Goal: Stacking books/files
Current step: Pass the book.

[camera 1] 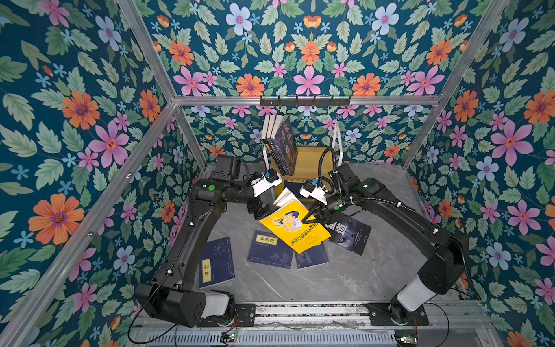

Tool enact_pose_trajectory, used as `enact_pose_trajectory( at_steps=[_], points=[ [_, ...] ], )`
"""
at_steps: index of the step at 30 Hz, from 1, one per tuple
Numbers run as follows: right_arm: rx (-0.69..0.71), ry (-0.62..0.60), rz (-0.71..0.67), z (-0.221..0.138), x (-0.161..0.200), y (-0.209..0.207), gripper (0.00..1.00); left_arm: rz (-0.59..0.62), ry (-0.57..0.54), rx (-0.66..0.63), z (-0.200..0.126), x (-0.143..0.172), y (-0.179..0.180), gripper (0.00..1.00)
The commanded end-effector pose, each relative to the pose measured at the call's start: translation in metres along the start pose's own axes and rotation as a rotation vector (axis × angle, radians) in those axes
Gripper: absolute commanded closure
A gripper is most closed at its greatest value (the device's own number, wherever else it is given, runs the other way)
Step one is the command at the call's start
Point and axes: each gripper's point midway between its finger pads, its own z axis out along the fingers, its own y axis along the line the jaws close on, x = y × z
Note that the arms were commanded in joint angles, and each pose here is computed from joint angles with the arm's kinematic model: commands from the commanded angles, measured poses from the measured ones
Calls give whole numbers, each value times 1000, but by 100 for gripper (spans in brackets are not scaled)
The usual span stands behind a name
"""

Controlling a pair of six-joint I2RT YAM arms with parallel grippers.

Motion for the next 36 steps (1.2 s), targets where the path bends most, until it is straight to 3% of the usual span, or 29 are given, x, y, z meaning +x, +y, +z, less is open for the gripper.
enact_pose_trajectory(
  at_steps=[1, 7, 15, 24, 26, 27, 31, 33, 36],
  points=[
    [-24, -24, -96, -3, -13, 8, 100, -33, -12, 59, -2, -6, -13, 1],
    [-6, 33, -101, -4, 1, 7, 100, 43, 54, -134, -35, -11, 9, 1],
    [13, 67, -86, 3, 5, -9, 100, 7, -9, -34, -42, -19, -18, 2],
    [-6, 51, -191, 6, -13, 10, 100, -93, -23, 44, -10, 3, -18, 3],
    [-6, 50, -219, 6, -16, 16, 100, -119, -57, 78, -6, -5, -20, 12],
    [-3, 48, -227, 5, -18, 16, 100, -134, -75, 96, -6, -9, -21, 22],
    [57, 42, -226, 3, -23, 8, 100, -206, -140, 153, -3, -20, -25, 77],
    [75, 32, -220, 2, -26, 6, 100, -220, -153, 164, -3, -21, -28, 100],
    [136, -1, -233, -3, -30, 3, 92, -227, -159, 167, -3, -17, -32, 100]
  ],
)
